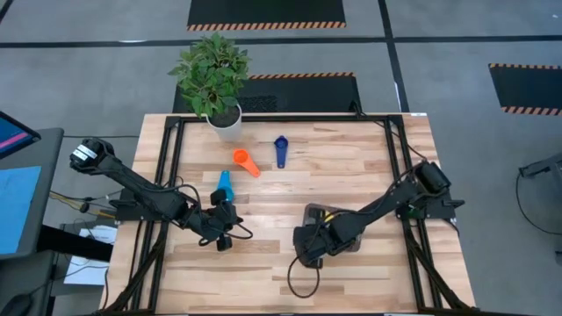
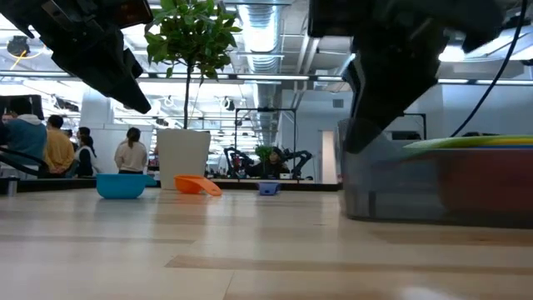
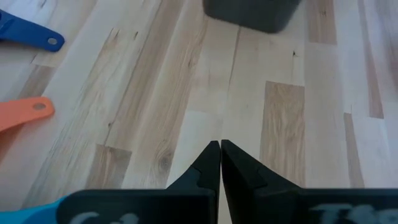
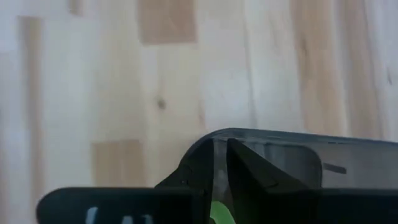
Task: Nest measuring cups in basket
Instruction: Move the black bin to the bottom center, then stack the light blue measuring cup on top of the green measuring cup in the black bin
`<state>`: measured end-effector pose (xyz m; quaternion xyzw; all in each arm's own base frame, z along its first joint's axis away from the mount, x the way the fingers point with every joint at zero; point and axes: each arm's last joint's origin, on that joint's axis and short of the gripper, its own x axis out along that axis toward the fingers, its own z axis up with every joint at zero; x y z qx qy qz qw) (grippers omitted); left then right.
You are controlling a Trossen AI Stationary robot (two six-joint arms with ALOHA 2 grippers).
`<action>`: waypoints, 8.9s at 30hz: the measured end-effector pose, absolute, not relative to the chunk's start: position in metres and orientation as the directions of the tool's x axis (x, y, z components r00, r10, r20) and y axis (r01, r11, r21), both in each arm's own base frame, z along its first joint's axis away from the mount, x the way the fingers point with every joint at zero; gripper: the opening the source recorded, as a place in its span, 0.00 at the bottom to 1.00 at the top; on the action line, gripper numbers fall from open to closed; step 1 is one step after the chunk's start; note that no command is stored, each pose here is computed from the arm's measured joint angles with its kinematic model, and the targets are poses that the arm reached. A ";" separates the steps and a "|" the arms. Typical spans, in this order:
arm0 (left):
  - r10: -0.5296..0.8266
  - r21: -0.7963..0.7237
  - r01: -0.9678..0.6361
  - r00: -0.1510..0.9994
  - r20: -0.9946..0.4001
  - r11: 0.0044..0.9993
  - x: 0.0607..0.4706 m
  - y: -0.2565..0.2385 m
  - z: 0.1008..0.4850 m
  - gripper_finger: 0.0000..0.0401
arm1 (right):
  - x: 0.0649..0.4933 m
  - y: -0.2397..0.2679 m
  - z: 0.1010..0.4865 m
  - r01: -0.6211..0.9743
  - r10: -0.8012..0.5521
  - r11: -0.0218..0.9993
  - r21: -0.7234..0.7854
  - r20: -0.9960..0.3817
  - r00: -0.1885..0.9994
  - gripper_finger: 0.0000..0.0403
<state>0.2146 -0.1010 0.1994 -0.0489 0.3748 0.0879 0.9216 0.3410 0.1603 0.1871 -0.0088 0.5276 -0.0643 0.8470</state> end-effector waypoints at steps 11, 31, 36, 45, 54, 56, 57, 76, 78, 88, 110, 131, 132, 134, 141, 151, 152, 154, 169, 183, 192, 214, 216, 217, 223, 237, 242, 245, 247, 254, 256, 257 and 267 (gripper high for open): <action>0.125 -0.025 -0.199 0.703 -0.700 0.980 0.215 -0.101 0.199 0.00 | 0.343 0.171 0.191 0.050 -0.064 0.998 -0.045 -0.873 0.483 0.17; 0.165 0.017 -0.211 0.710 -0.684 0.977 0.215 -0.100 0.200 0.00 | 0.323 0.197 0.226 0.017 -0.038 0.999 -0.036 -0.975 0.220 0.17; 0.166 0.017 -0.212 0.710 -0.684 0.977 0.215 -0.100 0.200 0.00 | 0.325 0.201 0.213 0.011 -0.043 0.999 -0.042 -0.983 0.178 0.17; 0.164 0.004 -0.221 0.710 -0.685 0.975 0.215 -0.100 0.200 0.00 | 0.326 0.197 0.199 0.033 -0.092 0.995 -0.089 -0.990 0.104 0.17; 0.164 0.004 -0.222 0.710 -0.684 0.975 0.215 -0.100 0.200 0.00 | 0.330 0.186 0.197 0.058 -0.133 0.990 -0.129 -0.987 0.087 0.17; 0.164 0.003 -0.222 0.710 -0.685 0.975 0.215 -0.100 0.200 0.00 | 0.331 0.184 0.198 0.062 -0.138 0.989 -0.133 -0.987 0.089 0.17; 0.164 0.003 -0.222 0.710 -0.685 0.975 0.215 -0.100 0.200 0.00 | 0.331 0.183 0.198 0.063 -0.141 0.989 -0.135 -0.986 0.088 0.17; 0.164 -0.002 -0.227 0.710 -0.684 0.974 0.215 -0.100 0.200 0.00 | 0.318 0.191 0.198 0.107 -0.161 0.982 -0.158 -0.987 0.017 0.17; 0.164 -0.002 -0.227 0.710 -0.684 0.974 0.215 -0.100 0.200 0.00 | 0.315 0.193 0.198 0.116 -0.152 0.982 -0.151 -0.988 -0.006 0.17; 0.165 -0.003 -0.228 0.711 -0.684 0.974 0.215 -0.100 0.200 0.00 | 0.303 0.210 0.198 0.115 -0.112 0.987 -0.116 -0.993 -0.039 0.17; 0.241 0.041 -0.282 0.726 -0.644 0.959 0.216 -0.097 0.201 0.00 | 0.300 0.203 0.265 -0.038 -0.261 0.964 -0.264 -0.963 0.074 0.17; 0.415 0.127 -0.482 0.557 -0.720 0.867 0.232 -0.011 0.196 0.01 | 0.165 0.059 0.237 0.832 -0.698 0.546 -0.099 -0.604 0.386 0.17; 0.401 0.116 -0.495 0.522 -0.752 0.861 0.230 -0.004 0.194 0.01 | 0.165 0.057 0.233 0.827 -0.687 0.556 -0.079 -0.605 0.404 0.17; 0.348 0.063 -0.528 0.462 -0.815 0.847 0.225 0.006 0.192 0.04 | 0.163 0.052 0.228 0.815 -0.675 0.575 -0.070 -0.604 0.424 0.17; 0.187 -0.068 -0.635 0.326 -0.927 0.769 0.217 0.020 0.202 0.23 | 0.162 0.038 0.227 0.823 -0.703 0.554 -0.127 -0.601 0.381 0.17; 0.120 -0.075 -0.774 0.191 -0.974 0.628 0.200 0.016 0.188 0.45 | 0.164 0.029 0.226 0.812 -0.708 0.551 -0.194 -0.623 0.331 0.17; 0.135 -0.058 -0.789 0.176 -0.975 0.612 0.198 0.017 0.187 0.46 | 0.164 0.029 0.226 0.812 -0.708 0.551 -0.195 -0.623 0.331 0.17; 0.155 -0.025 -0.807 0.144 -0.977 0.590 0.195 0.017 0.184 0.47 | 0.164 0.029 0.226 0.811 -0.708 0.551 -0.195 -0.623 0.331 0.17; 0.194 0.111 -0.808 0.004 -0.981 0.579 0.210 0.018 0.151 0.47 | 0.163 0.031 0.225 0.797 -0.670 0.576 -0.180 -0.663 0.334 0.17; 0.132 0.044 -0.761 0.056 -0.990 0.647 0.236 0.018 0.136 0.06 | 0.163 0.031 0.225 0.784 -0.671 0.587 -0.201 -0.663 0.332 0.17; 0.053 -0.087 -0.618 0.204 -0.977 0.781 0.269 0.008 0.169 0.00 | 0.162 0.031 0.225 0.781 -0.673 0.586 -0.216 -0.667 0.320 0.17; -0.023 -0.050 -0.027 0.611 -0.791 0.998 0.472 -0.080 0.234 0.00 | 0.123 0.022 0.226 0.910 -0.670 0.298 -0.289 -0.742 -0.016 0.17; -0.039 -0.038 0.014 0.611 -0.791 0.999 0.483 -0.090 0.230 0.00 | 0.121 0.023 0.232 0.921 -0.672 0.280 -0.270 -0.741 -0.013 0.17; -0.053 -0.037 0.039 0.612 -0.789 0.999 0.488 -0.094 0.228 0.00 | 0.121 0.023 0.236 0.931 -0.669 0.265 -0.252 -0.743 -0.011 0.16; -0.096 -0.022 0.123 0.648 -0.756 0.992 0.512 -0.107 0.222 0.00 | 0.120 0.026 0.259 0.928 -0.618 0.337 -0.159 -0.781 0.091 0.15; -0.075 0.050 0.155 0.706 -0.704 0.987 0.529 -0.091 0.225 0.00 | 0.118 0.045 0.315 0.815 -0.500 0.579 0.001 -0.789 0.356 0.08; -0.089 0.053 0.166 0.740 -0.666 0.985 0.532 -0.093 0.229 0.00 | 0.117 0.049 0.315 0.796 -0.486 0.605 0.004 -0.790 0.373 0.05; -0.094 0.052 0.172 0.738 -0.669 0.984 0.532 -0.096 0.227 0.00 | 0.116 0.050 0.315 0.791 -0.483 0.612 0.004 -0.790 0.378 0.06; -0.097 0.051 0.173 0.747 -0.658 0.984 0.536 -0.096 0.220 0.00 | 0.116 0.051 0.315 0.787 -0.480 0.616 0.005 -0.790 0.380 0.07; -0.084 0.065 0.176 0.721 -0.688 0.982 0.541 -0.097 0.195 0.00 | 0.115 0.051 0.315 0.785 -0.479 0.620 0.001 -0.792 0.379 0.10; -0.084 0.067 0.174 0.732 -0.677 0.982 0.542 -0.097 0.198 0.00 | 0.115 0.051 0.315 0.782 -0.479 0.623 -0.003 -0.792 0.379 0.10; -0.090 0.061 0.178 0.730 -0.677 0.982 0.542 -0.097 0.199 0.00 | 0.115 0.051 0.315 0.777 -0.479 0.629 -0.009 -0.792 0.379 0.10; -0.120 0.030 0.193 0.715 -0.689 0.981 0.541 -0.097 0.198 0.09 | 0.115 0.051 0.315 0.772 -0.478 0.636 -0.013 -0.792 0.380 0.07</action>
